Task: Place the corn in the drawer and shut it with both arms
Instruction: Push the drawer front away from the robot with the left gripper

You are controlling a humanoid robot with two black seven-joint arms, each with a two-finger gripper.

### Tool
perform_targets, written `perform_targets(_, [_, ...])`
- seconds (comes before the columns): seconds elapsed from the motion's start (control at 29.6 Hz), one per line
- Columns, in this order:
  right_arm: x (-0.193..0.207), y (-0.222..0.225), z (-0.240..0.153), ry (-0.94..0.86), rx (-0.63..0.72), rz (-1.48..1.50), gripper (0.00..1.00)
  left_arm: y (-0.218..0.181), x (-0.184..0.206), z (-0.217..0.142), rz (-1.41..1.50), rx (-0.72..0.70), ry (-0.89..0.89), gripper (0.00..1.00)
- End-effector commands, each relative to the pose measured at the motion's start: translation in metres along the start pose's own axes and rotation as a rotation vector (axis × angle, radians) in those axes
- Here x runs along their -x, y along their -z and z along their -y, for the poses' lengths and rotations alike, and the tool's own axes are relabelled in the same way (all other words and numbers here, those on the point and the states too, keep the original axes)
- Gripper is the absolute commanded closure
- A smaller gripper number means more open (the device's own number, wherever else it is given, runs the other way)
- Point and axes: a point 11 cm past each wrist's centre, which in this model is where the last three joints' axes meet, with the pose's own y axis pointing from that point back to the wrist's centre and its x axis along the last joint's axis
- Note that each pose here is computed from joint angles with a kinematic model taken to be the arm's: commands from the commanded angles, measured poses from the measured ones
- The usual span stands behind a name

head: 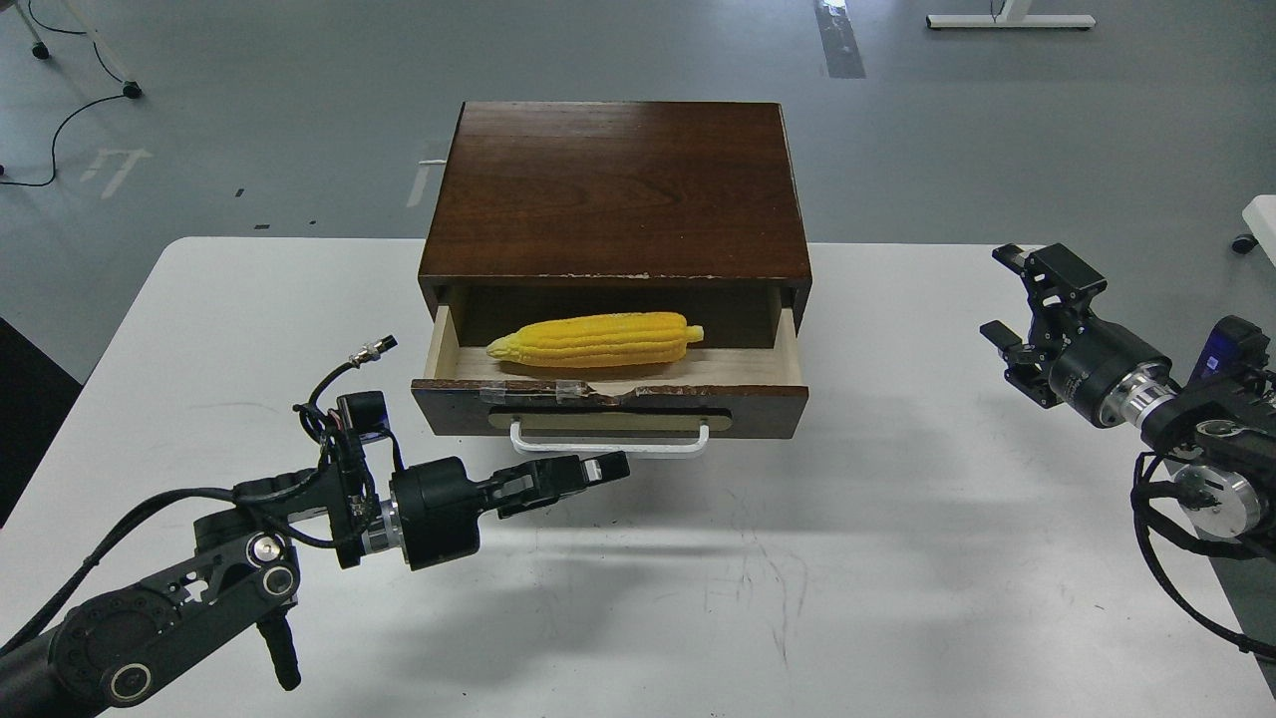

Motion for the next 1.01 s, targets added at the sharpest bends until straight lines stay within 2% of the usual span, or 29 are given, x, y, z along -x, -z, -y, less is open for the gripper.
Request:
perform_targets(0.0, [0.001,-0.004,-0.001,0.001,0.007,0.004,0.01,-0.001,-0.006,0.0,0.016,0.002,-0.025,1.0])
perform_targets(0.98, [0.003,-0.009,-0.003,0.002,0.016,0.01,0.01,0.007,-0.015,0.013,0.019,0.001,-0.104,1.0])
